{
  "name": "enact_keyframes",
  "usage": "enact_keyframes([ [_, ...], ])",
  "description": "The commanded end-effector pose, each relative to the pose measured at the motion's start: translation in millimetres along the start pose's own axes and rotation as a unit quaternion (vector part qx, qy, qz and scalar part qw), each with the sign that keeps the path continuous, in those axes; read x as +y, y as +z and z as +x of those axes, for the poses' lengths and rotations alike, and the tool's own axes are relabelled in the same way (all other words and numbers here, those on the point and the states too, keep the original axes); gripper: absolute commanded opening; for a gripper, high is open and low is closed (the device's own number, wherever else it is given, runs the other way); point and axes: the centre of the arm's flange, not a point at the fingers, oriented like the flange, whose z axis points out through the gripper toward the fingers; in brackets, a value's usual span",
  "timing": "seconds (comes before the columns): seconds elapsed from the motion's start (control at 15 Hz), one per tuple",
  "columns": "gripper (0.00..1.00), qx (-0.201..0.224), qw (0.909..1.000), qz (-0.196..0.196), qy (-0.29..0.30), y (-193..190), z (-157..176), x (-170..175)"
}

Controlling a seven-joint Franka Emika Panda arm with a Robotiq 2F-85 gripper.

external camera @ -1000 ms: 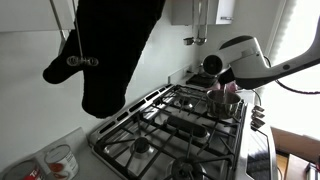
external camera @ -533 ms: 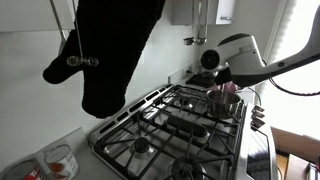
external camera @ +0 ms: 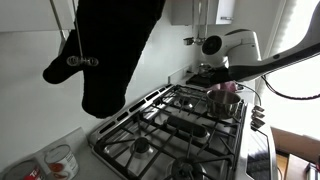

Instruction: Pour the contents in the green bottle into the pot

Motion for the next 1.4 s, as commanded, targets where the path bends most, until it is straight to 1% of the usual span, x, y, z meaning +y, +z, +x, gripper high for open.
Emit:
enact_keyframes([
  [0.0, 0.45, -0.074, 0.9957, 0.037, 0.042, 10.3, 2.0, 7.4],
  [0.07, 0.45, -0.095, 0.9927, 0.050, 0.056, 13.2, 2.5, 10.1],
  [0.13, 0.45, -0.102, 0.9917, 0.051, 0.060, 15.1, 2.3, 11.0],
  [0.2, 0.70, -0.075, 0.9955, 0.035, 0.046, 10.6, 1.2, 2.2],
  [0.33, 0.70, -0.087, 0.9938, 0.040, 0.056, 14.4, 3.0, 4.1],
  [0.6, 0.70, -0.090, 0.9934, 0.040, 0.059, 14.5, 3.4, 4.7],
  [0.67, 0.45, -0.090, 0.9934, 0.040, 0.059, 14.5, 3.5, 4.8],
  [0.8, 0.45, -0.103, 0.9912, 0.046, 0.070, 22.7, 10.2, 10.0],
  [0.93, 0.45, -0.128, 0.9870, 0.046, 0.085, 34.4, 16.7, 26.0],
  [1.07, 0.45, -0.165, 0.9794, 0.055, 0.103, 49.0, 24.6, 43.2],
  [1.13, 0.45, -0.192, 0.9728, 0.073, 0.107, 57.5, 28.4, 50.1],
  [1.2, 0.45, -0.207, 0.9681, 0.076, 0.119, 68.2, 33.0, 56.9],
  [1.33, 0.45, -0.241, 0.9553, 0.104, 0.136, 86.6, 41.7, 73.0],
])
